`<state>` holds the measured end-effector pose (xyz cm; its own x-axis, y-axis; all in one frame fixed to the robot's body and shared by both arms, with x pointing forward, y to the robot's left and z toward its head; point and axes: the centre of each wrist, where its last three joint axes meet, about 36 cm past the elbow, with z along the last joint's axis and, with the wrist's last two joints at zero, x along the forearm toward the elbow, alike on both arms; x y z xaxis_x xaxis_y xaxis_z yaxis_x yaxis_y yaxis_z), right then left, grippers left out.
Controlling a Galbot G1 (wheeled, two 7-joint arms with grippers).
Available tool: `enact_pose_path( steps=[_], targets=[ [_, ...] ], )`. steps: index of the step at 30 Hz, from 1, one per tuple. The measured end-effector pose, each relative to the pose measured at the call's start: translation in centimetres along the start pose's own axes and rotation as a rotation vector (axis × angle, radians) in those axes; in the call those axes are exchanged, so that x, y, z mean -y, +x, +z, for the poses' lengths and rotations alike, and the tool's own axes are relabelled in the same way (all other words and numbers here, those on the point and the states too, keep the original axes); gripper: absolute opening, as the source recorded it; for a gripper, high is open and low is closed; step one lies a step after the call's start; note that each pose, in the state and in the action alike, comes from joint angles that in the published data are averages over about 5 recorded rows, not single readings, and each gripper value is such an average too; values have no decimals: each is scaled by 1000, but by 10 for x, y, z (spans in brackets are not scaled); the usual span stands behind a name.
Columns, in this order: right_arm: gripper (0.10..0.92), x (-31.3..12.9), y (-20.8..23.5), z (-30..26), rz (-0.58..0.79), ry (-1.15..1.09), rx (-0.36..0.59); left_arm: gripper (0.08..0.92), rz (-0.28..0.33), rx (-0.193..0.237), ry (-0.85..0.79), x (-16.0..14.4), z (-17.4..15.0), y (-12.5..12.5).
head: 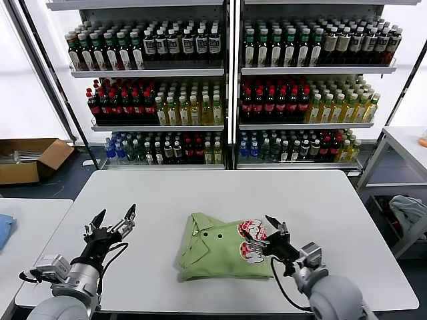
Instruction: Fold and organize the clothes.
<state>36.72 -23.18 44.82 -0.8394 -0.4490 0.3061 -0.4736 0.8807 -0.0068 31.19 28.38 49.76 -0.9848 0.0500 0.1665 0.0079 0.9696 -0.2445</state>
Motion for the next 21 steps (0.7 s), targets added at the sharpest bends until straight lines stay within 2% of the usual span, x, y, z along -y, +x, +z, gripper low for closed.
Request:
enact_pose_path(
  steps=[12,21],
  targets=[
    [823,-62,-68,42,97,-100,-27,823,2,-25,-19,5,3,10],
    [823,-78,-86,57,117,-120,-77,823,17,-30,-12,8,5,8]
  ],
)
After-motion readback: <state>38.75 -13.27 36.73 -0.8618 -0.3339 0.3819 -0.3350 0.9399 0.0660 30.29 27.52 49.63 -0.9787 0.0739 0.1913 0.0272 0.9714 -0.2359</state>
